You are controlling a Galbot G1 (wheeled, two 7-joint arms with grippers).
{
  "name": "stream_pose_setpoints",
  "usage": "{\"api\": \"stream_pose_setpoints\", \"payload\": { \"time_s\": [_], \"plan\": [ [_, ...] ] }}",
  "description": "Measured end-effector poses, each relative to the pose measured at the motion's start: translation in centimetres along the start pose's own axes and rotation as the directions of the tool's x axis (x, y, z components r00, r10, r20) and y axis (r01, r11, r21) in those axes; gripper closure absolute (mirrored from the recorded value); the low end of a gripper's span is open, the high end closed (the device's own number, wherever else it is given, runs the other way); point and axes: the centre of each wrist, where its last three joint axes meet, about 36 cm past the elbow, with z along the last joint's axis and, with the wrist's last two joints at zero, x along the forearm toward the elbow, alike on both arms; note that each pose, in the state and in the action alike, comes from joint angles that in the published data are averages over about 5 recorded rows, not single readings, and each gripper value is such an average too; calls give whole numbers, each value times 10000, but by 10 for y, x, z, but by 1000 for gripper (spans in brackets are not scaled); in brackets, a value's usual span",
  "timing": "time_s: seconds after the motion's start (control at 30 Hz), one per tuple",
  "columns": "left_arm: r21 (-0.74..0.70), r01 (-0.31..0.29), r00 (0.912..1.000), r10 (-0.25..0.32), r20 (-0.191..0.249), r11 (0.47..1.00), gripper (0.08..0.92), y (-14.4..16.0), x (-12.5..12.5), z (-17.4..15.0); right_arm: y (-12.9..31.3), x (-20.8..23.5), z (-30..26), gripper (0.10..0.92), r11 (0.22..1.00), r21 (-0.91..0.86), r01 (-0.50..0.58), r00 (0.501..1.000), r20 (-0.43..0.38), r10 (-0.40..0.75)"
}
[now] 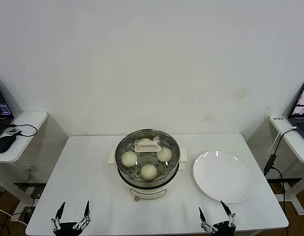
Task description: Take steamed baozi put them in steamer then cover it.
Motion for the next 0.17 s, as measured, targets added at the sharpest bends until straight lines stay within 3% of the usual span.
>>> {"api": "stream_pose_setpoints", "payload": {
  "time_s": [0.17],
  "plan": [
    [181,24,9997,-20,-230,9998,177,-2,4,6,4,1,-2,200,9998,-175,-1,10000,-70,0]
  ]
}}
